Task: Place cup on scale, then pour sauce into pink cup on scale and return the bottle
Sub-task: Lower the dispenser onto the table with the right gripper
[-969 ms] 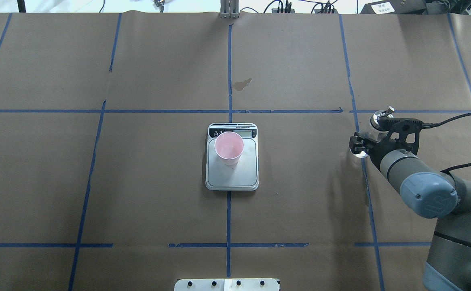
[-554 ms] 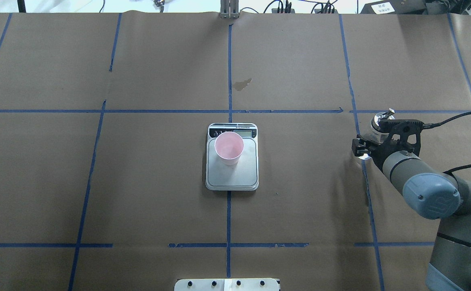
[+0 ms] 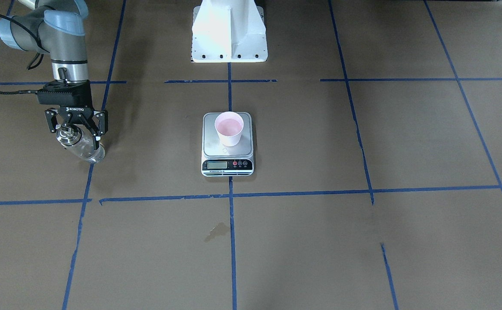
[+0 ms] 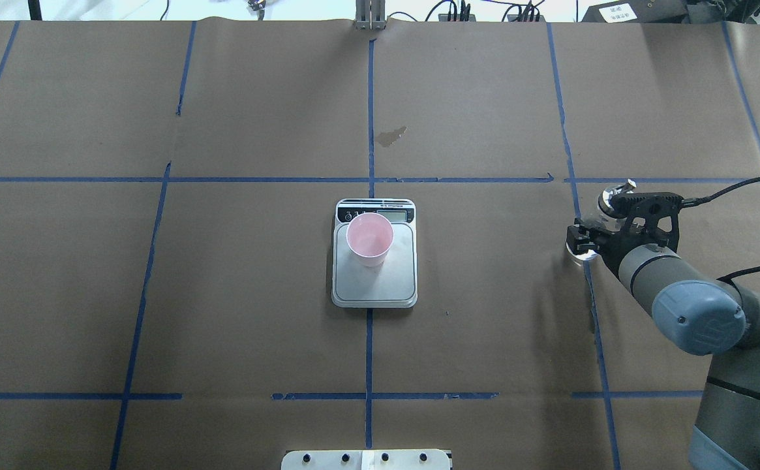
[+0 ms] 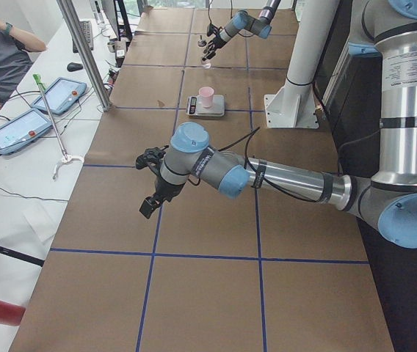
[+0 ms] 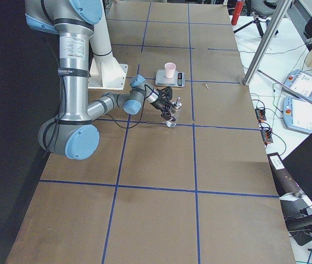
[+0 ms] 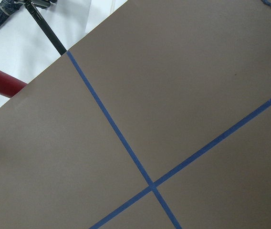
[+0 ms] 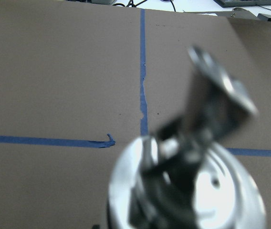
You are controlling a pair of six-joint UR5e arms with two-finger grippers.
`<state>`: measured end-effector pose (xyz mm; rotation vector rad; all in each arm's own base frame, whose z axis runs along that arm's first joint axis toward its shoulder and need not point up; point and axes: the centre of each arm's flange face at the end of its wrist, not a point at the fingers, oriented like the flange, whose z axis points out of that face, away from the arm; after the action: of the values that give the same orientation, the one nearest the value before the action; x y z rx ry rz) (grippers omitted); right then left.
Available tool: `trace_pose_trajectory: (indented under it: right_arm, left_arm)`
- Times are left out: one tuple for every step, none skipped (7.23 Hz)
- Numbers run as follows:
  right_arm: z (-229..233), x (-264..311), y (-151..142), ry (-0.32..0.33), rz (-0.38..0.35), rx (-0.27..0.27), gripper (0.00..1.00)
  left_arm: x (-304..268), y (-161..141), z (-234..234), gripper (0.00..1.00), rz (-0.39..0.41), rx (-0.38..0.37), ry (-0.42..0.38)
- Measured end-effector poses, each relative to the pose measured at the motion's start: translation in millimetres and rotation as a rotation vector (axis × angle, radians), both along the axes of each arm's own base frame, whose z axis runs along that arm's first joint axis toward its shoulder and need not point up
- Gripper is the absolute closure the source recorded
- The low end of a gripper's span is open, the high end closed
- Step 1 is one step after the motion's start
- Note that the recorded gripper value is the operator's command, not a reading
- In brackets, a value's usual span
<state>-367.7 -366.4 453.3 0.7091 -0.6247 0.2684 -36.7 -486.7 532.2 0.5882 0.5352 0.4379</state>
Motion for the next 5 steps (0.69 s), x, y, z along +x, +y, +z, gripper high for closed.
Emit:
trace_pose_trajectory:
  right_arm:
    - [-0.6, -0.2, 0.0, -0.003, 0.002, -0.001, 0.01]
    - [-1.1, -0.3, 0.1, -0.005, 0.002, -0.001, 0.0]
    - [-1.8, -0.6, 0.3, -0.008, 0.0, -0.002, 0.0]
    - [-4.9, -1.1, 2.2, -0.019, -0.016, -0.013, 0.0]
    - [-10.4, -0.8, 5.8, -0.04, -0.047, -0.034, 0.0]
  left_arm:
    - [0.0, 0.0, -0.3, 0.0, 0.0, 0.0, 0.0]
    - [0.0, 0.1, -0.5, 0.0, 0.0, 0.001, 0.0]
    - [0.0, 0.1, -0.6, 0.0, 0.0, 0.001, 0.0]
    - [0.0, 0.1, -0.6, 0.0, 0.0, 0.001, 0.0]
    - [0.0, 0.1, -0.9, 0.0, -0.001, 0.001, 0.001]
